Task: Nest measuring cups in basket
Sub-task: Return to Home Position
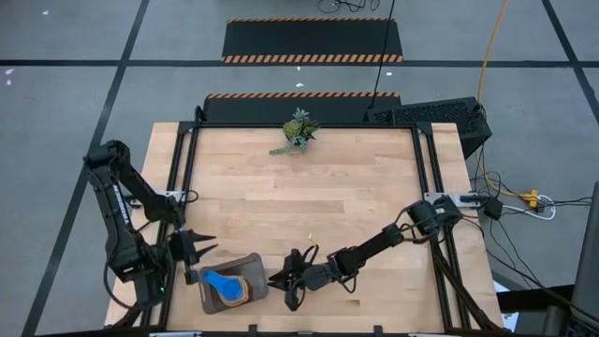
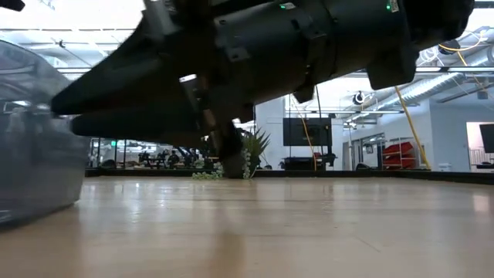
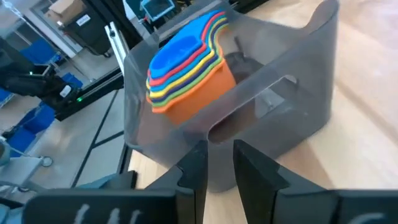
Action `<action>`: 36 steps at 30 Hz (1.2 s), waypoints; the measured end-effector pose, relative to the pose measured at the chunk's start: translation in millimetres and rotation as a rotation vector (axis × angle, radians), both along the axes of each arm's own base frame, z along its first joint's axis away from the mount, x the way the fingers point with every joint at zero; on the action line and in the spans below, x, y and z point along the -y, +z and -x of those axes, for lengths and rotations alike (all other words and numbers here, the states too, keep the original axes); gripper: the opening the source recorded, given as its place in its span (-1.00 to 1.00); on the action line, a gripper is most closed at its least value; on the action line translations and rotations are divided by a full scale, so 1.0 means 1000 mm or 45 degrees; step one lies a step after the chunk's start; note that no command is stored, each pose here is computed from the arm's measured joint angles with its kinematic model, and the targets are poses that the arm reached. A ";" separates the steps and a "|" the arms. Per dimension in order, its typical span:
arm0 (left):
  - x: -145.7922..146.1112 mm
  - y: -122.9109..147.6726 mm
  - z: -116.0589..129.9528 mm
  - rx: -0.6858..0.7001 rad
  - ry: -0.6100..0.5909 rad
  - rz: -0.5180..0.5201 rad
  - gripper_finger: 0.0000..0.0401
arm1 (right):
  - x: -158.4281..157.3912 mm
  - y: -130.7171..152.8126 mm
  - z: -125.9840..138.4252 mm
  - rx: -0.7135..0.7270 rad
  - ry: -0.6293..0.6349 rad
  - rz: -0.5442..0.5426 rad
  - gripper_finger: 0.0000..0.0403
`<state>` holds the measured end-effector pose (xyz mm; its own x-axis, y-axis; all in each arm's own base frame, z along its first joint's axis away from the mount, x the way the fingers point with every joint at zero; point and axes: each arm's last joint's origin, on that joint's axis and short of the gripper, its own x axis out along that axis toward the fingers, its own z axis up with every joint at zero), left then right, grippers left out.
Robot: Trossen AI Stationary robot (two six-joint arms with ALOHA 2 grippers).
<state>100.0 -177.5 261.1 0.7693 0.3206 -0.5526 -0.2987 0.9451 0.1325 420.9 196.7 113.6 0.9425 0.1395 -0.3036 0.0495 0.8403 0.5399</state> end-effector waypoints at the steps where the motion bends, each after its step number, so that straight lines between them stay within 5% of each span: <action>1: -0.003 -0.001 0.001 0.006 0.003 0.001 -0.52 | -0.001 -0.001 -0.002 -0.002 0.010 -0.001 -0.67; 14: -0.030 -0.013 0.005 0.007 0.071 0.017 -0.52 | -0.018 0.002 -0.033 0.065 0.084 -0.036 -0.67; 36: -0.039 -0.013 -0.020 -0.006 0.141 0.026 -0.52 | -0.021 0.010 -0.039 0.049 0.118 0.090 -0.67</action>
<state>119.7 -138.4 248.2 0.7273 0.3920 -0.5634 -0.4006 0.9090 0.1152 460.2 217.8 123.5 0.9377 0.2064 -0.2795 -0.0500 0.8762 0.4793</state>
